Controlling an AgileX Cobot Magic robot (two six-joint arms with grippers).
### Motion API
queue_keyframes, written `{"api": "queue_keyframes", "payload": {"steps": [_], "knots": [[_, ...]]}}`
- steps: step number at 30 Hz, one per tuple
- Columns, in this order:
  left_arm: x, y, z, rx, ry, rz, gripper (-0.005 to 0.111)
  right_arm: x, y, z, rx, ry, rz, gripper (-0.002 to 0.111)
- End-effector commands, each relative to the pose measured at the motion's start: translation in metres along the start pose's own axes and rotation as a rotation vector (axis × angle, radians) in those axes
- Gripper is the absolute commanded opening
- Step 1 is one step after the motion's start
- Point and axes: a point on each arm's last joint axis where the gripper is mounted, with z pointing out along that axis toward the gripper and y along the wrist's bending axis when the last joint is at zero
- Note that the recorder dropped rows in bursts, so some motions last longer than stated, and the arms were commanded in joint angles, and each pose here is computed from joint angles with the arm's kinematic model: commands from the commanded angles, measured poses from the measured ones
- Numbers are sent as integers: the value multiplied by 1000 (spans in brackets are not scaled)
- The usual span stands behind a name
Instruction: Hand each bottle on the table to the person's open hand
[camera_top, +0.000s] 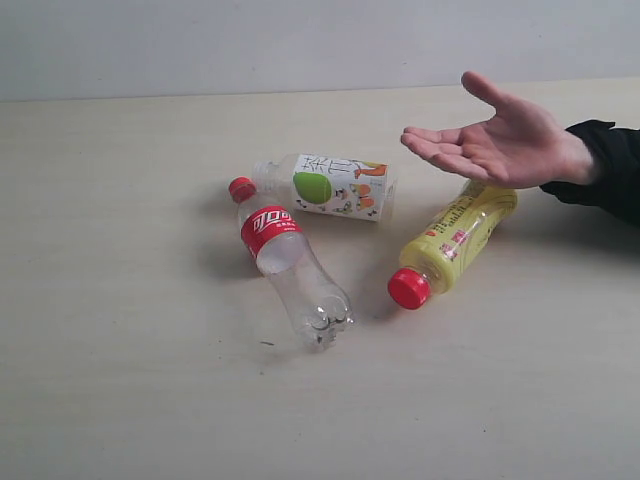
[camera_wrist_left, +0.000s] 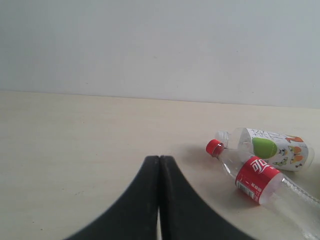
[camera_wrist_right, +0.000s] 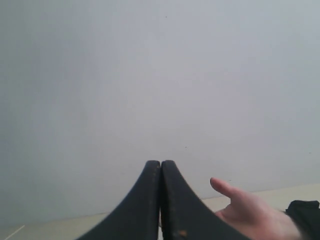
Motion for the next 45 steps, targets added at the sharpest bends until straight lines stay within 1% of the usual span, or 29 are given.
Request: {"api": "queue_keyframes", "payload": {"steps": [1,5,14,17,20,22,25,27,30,31,32,35,36,37,38,39,42,45], "knots": [[0,0,0,7,-6,-1,0,-7,3,7,-6,15,-9,0],[0,0,0,7,-6,-1,0,-15,7,26,7,82,-4,0],[0,0,0,7,-6,-1,0,-33,14,81,13,228,-116,0],[0,0,0,7,-6,-1,0,-39,16,100,6,267,-223,0],[0,0,0,7,-6,-1,0,-44,17,115,-4,290,-280,0],[0,0,0,7,-6,-1,0,-45,18,126,-20,312,-359,0],[0,0,0,7,-6,-1,0,-44,18,142,-36,348,-424,0],[0,0,0,7,-6,-1,0,-40,18,152,-61,376,-470,0],[0,0,0,7,-6,-1,0,-36,19,166,-96,409,-497,0],[0,0,0,7,-6,-1,0,-34,20,171,-128,419,-517,0],[0,0,0,7,-6,-1,0,-33,24,175,-179,424,-533,0],[0,0,0,7,-6,-1,0,-28,41,188,-426,466,-640,0],[0,0,0,7,-6,-1,0,-27,44,191,-489,490,-697,0],[0,0,0,7,-6,-1,0,-26,48,197,-558,511,-710,0],[0,0,0,7,-6,-1,0,-28,51,202,-583,509,-688,0],[0,0,0,7,-6,-1,0,-30,51,207,-588,502,-698,0],[0,0,0,7,-6,-1,0,-32,46,217,-558,469,-842,0],[0,0,0,7,-6,-1,0,-31,41,229,-458,459,-973,0]]}}
